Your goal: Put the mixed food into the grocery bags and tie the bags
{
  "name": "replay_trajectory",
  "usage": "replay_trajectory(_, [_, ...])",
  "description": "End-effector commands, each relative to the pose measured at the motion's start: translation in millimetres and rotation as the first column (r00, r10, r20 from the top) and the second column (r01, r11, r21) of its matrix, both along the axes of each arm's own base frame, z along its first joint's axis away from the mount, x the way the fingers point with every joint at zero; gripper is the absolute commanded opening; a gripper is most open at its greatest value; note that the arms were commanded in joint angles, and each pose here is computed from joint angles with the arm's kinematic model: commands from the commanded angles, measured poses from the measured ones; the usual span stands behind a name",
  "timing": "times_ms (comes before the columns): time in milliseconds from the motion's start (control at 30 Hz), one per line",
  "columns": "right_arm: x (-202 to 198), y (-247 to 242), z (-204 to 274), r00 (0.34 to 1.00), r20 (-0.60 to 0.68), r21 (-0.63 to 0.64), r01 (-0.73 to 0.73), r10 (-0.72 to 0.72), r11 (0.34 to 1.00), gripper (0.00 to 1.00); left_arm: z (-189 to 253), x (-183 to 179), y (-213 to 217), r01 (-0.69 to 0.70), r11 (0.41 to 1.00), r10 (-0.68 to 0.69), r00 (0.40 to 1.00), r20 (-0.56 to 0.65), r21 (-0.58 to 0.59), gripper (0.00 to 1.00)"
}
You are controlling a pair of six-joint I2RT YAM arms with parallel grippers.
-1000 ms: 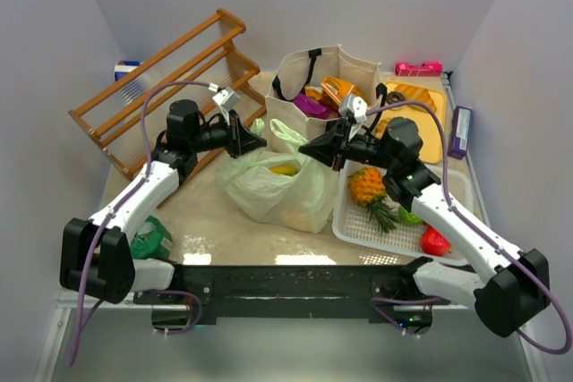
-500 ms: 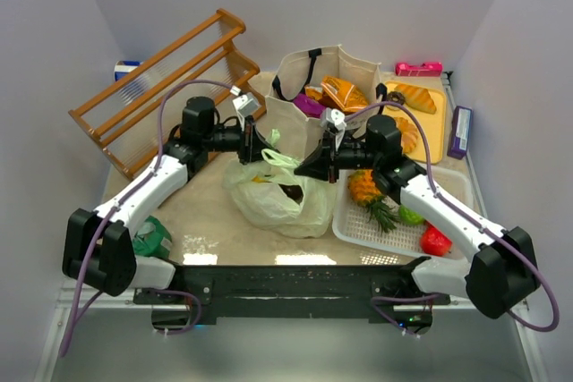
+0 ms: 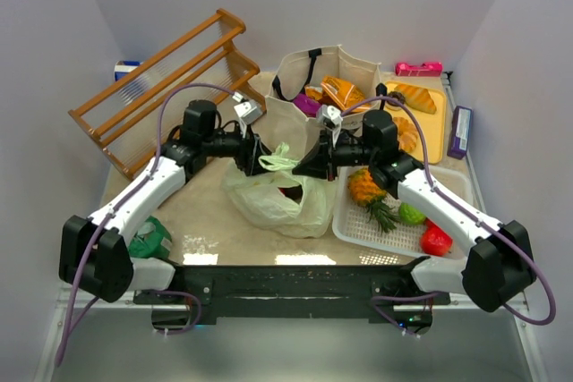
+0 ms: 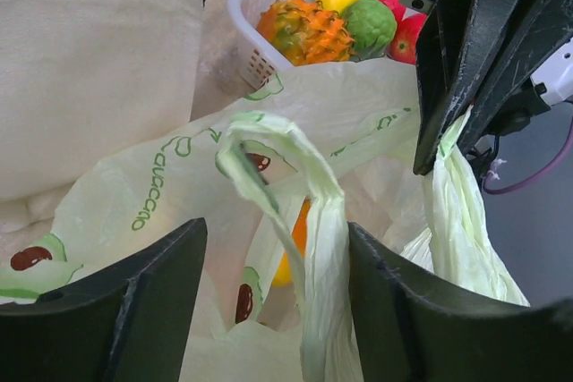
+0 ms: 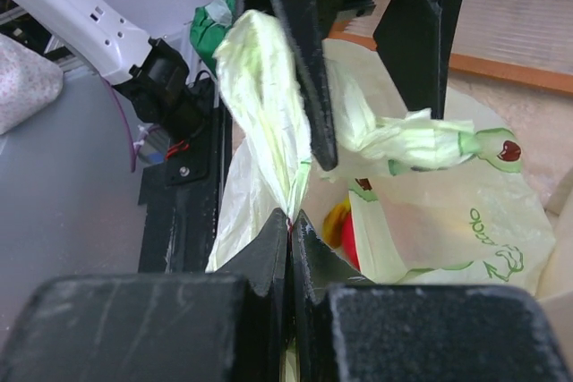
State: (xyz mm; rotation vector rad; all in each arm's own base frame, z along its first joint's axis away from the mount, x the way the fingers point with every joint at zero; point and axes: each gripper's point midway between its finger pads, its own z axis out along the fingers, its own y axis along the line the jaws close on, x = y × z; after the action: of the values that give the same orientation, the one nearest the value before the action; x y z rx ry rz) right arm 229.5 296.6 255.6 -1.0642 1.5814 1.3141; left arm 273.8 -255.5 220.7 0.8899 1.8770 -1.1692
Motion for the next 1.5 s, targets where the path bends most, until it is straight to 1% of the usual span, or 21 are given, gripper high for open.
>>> replay_trajectory(0, [1, 5, 25, 1.000, 0.024, 0.060, -0.013, 0.012, 0.998, 0.00, 28, 1, 6, -0.013, 1.000, 0.012, 0.992, 0.125, 0.014, 0.75])
replay_trajectory(33, [2, 5, 27, 1.000, 0.025, 0.066, -0.012, 0.011, 0.998, 0.00, 32, -1, 7, -0.019, 1.000, 0.017, 0.991, 0.136, 0.013, 0.78])
replay_trajectory(67, [0, 5, 30, 1.000, 0.018, 0.073, -0.012, 0.011, 0.997, 0.00, 31, -1, 9, -0.012, 1.000, 0.007, 0.986, 0.169, 0.027, 0.79])
replay_trajectory(233, [0, 4, 40, 0.999, 0.032, 0.100, 0.003, -0.007, 0.995, 0.00, 33, -6, 17, -0.020, 0.998, 0.006, 0.977, 0.215, 0.062, 0.86])
replay_trajectory(367, [-1, 3, 42, 0.999, 0.032, 0.110, 0.021, -0.024, 0.994, 0.00, 32, -10, 21, -0.024, 0.996, 0.003, 0.973, 0.229, 0.086, 0.88])
replay_trajectory(500, [-1, 1, 34, 0.999, 0.013, 0.110, 0.040, -0.042, 0.993, 0.00, 34, -18, 23, -0.001, 0.996, -0.020, 0.971, 0.239, 0.087, 0.91])
replay_trajectory(667, [2, 1, 22, 0.998, -0.002, 0.091, 0.058, -0.058, 0.994, 0.00, 39, -17, 19, 0.005, 0.998, -0.019, 0.969, 0.247, 0.056, 0.89])
replay_trajectory(767, [-3, 1, 19, 0.998, -0.007, 0.090, 0.060, -0.060, 0.994, 0.00, 31, -9, 18, -0.028, 0.998, 0.016, 0.976, 0.216, 0.052, 0.82])
replay_trajectory(800, [-3, 1, 19, 0.998, -0.007, 0.090, 0.068, -0.067, 0.994, 0.00, 25, -6, 18, -0.042, 0.997, 0.030, 0.980, 0.198, 0.057, 0.78])
replay_trajectory(833, [-2, 1, 18, 0.997, -0.005, 0.089, 0.080, -0.079, 0.993, 0.00, 23, -4, 17, -0.056, 0.997, 0.047, 0.984, 0.175, 0.051, 0.76])
replay_trajectory(900, [-2, 2, 13, 0.995, -0.016, 0.080, 0.097, -0.096, 0.992, 0.00, 19, -2, 15, -0.060, 0.997, 0.053, 0.985, 0.167, 0.039, 0.75])
replay_trajectory(933, [3, 1, 10, 0.991, -0.019, 0.074, 0.134, -0.133, 0.988, 0.00, 21, -3, 15, -0.060, 0.998, 0.054, 0.984, 0.169, 0.030, 0.75])
replay_trajectory(1100, [4, 2, -1, 0.983, -0.041, 0.080, 0.184, -0.182, 0.980, 0.00, 29, -6, 14, -0.081, 0.996, 0.084, 0.980, 0.179, -0.023, 0.76])
replay_trajectory(1267, [13, 4, -4, 0.974, -0.064, 0.100, 0.224, -0.218, 0.969, 0.00, 20, -24, 10, 0.001, 0.999, 0.005, 0.991, 0.131, -0.046, 0.79])
replay_trajectory(1467, [25, 6, -1, 0.959, -0.091, 0.128, 0.278, -0.268, 0.952, 0.00, 26, -31, 9, 0.029, 0.998, -0.019, 0.988, 0.154, -0.059, 0.82])
